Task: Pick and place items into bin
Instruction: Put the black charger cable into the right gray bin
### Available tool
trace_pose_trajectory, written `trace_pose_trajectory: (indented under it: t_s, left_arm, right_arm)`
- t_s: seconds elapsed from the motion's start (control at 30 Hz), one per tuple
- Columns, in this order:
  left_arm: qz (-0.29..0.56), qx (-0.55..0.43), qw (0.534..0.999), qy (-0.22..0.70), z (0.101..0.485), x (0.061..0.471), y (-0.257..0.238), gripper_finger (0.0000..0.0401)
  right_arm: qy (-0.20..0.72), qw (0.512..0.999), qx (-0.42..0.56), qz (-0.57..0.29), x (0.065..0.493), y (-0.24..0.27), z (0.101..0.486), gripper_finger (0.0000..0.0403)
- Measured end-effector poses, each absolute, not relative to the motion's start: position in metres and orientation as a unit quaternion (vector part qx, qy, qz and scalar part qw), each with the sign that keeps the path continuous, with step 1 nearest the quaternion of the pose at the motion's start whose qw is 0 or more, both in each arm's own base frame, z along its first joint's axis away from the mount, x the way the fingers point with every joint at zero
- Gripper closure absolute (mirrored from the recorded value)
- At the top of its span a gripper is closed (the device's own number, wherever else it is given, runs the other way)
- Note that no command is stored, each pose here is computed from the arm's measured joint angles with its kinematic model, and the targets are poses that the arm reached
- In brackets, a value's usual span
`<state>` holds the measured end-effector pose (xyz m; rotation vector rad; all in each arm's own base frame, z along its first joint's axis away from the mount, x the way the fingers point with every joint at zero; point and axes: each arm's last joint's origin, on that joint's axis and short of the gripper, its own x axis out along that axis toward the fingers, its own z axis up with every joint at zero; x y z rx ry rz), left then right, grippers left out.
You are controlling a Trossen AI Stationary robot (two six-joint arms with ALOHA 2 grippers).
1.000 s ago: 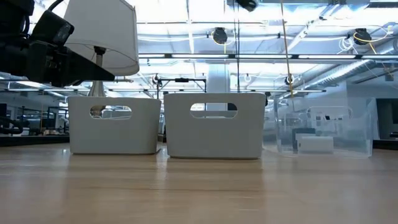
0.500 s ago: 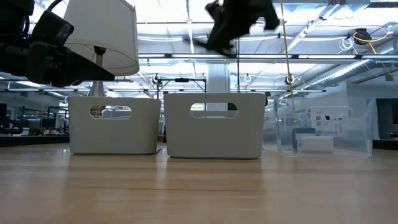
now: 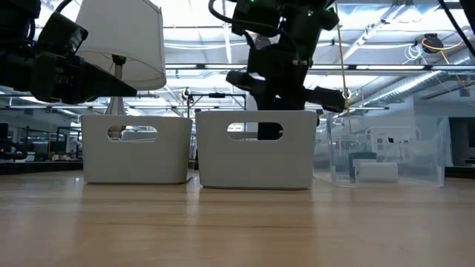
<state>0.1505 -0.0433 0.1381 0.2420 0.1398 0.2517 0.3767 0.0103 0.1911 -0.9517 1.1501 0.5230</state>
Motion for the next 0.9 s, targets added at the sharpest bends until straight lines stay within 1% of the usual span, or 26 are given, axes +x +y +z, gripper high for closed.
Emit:
trace_pose_trajectory:
  t_s: [0.1,0.2,0.33,0.4,0.47,0.67,0.8,0.9]
  left_arm:
    - [0.125,0.122,0.982,0.07,0.138,0.151,-0.043,0.0364]
    - [0.125,0.122,0.982,0.07,0.138,0.151,-0.043,0.0364]
    - [0.125,0.122,0.982,0.07,0.138,0.151,-0.043,0.0364]
    - [0.125,0.122,0.982,0.07,0.138,0.151,-0.043,0.0364]
    - [0.125,0.122,0.982,0.07,0.138,0.151,-0.043,0.0364]
    - [0.125,0.119,0.982,0.069,0.138,0.151,-0.043,0.0364]
    - [0.125,0.119,0.983,0.069,0.138,0.151,-0.043,0.0364]
    - [0.125,0.119,0.983,0.069,0.138,0.151,-0.043,0.0364]
  right_arm:
    - [0.522,0.698,-0.425,0.246,0.378,0.011,0.184,0.0392]
    - [0.514,0.705,-0.415,0.258,0.378,0.012,0.185,0.0392]
    - [0.513,0.708,-0.412,0.255,0.378,0.013,0.185,0.0391]
    - [0.515,0.724,-0.393,0.237,0.38,0.013,0.186,0.0385]
    - [0.513,0.74,-0.376,0.219,0.382,0.014,0.187,0.0374]
    - [0.51,0.742,-0.377,0.217,0.382,0.015,0.187,0.0319]
    - [0.517,0.732,-0.399,0.195,0.382,0.019,0.187,0.029]
    - [0.527,0.718,-0.43,0.146,0.381,0.021,0.193,0.0277]
